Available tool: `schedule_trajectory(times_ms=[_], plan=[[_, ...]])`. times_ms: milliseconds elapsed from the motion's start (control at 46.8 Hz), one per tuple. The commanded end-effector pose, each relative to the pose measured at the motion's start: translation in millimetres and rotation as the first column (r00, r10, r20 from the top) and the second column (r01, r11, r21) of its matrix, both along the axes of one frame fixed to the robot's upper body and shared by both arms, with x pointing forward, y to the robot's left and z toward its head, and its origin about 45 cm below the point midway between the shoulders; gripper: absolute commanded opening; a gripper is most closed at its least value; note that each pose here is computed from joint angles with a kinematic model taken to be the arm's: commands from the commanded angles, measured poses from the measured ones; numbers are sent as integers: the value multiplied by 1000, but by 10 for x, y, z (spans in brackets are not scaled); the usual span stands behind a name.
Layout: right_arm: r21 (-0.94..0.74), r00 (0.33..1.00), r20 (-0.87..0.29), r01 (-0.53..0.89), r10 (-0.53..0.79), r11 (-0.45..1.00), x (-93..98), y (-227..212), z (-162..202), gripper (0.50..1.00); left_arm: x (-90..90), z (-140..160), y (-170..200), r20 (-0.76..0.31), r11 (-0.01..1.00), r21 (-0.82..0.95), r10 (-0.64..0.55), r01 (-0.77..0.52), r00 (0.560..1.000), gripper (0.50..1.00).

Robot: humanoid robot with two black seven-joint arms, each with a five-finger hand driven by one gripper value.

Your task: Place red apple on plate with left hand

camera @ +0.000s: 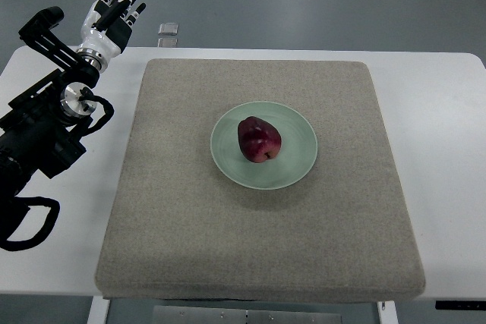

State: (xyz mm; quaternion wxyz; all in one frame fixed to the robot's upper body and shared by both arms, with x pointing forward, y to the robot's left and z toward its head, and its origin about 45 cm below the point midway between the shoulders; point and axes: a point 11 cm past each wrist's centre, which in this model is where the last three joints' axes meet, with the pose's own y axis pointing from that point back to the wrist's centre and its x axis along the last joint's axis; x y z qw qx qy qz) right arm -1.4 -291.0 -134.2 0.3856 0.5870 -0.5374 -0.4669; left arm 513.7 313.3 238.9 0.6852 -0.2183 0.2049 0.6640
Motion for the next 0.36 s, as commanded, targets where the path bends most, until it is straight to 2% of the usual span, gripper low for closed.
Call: schedule_trajectory(times_ms=[0,128,342], plan=[[-4,1000,-7,7,-7,1000,-67,29,-2,964,-3,-7,1,-1,1000,-4,1,-1,1000,994],[-75,1000,-6,19,-19,997,-116,-166,-3,964,-7,-17,7,-3,1000,-4,3,-3,1000,994],[-78,999,-24,26,-28,997,-223,-167,-4,964,-3,-10,-9,-2,1000,-4,-1,1,1000,994]])
